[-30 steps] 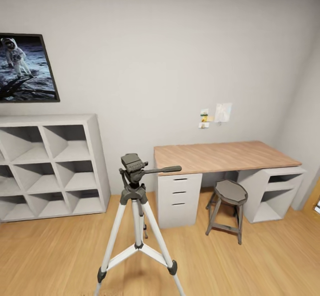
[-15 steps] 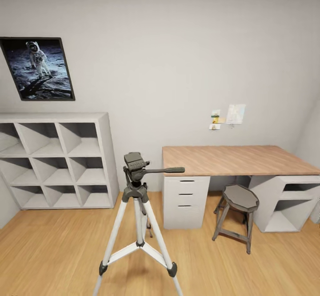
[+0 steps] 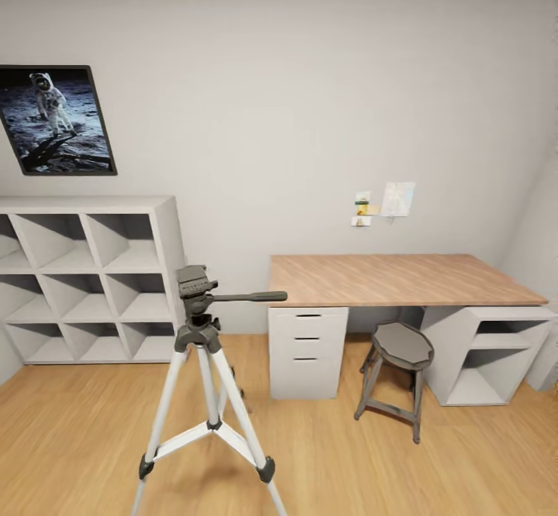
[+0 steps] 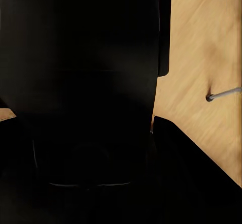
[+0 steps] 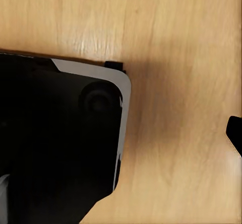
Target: Attach the digital camera to the camera tripod in the bedroom.
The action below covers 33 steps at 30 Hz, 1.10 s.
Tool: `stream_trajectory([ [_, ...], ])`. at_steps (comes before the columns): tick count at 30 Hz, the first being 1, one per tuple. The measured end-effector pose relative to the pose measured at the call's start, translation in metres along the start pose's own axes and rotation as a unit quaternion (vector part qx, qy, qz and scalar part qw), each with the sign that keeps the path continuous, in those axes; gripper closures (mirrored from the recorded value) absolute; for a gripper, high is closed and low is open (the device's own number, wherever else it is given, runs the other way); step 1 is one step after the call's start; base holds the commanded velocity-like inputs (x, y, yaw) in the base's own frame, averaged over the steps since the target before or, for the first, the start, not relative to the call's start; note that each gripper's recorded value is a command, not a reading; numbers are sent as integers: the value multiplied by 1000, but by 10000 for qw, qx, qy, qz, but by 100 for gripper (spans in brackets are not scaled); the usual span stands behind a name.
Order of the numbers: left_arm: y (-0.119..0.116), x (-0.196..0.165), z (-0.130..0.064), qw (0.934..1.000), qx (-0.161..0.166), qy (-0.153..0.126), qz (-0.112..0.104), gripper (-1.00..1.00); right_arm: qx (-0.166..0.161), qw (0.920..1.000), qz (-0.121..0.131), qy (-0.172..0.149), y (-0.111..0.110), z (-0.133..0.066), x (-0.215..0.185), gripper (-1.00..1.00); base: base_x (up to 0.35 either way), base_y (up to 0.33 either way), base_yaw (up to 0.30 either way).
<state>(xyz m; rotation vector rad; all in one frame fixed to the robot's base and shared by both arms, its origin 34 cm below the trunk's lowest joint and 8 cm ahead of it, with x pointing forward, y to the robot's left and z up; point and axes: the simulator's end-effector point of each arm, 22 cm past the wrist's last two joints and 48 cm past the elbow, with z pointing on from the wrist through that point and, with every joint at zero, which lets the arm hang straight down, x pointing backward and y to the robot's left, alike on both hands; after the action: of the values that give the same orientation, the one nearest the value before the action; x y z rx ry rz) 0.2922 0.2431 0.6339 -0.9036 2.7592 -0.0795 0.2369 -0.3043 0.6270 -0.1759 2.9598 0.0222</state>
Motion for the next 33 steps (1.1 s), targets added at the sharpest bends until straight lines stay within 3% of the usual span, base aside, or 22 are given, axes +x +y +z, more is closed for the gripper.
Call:
stream_trajectory([
  [12,1,-1,0,10000,-7,-5,-7,100,-39,10000,-5,58,5,0,2,-100,0,-128,30],
  [33,2,-1,0,10000,-11,-13,-12,100,-12,10000,-29,62,2,0,3,-100,0,-3,265],
])
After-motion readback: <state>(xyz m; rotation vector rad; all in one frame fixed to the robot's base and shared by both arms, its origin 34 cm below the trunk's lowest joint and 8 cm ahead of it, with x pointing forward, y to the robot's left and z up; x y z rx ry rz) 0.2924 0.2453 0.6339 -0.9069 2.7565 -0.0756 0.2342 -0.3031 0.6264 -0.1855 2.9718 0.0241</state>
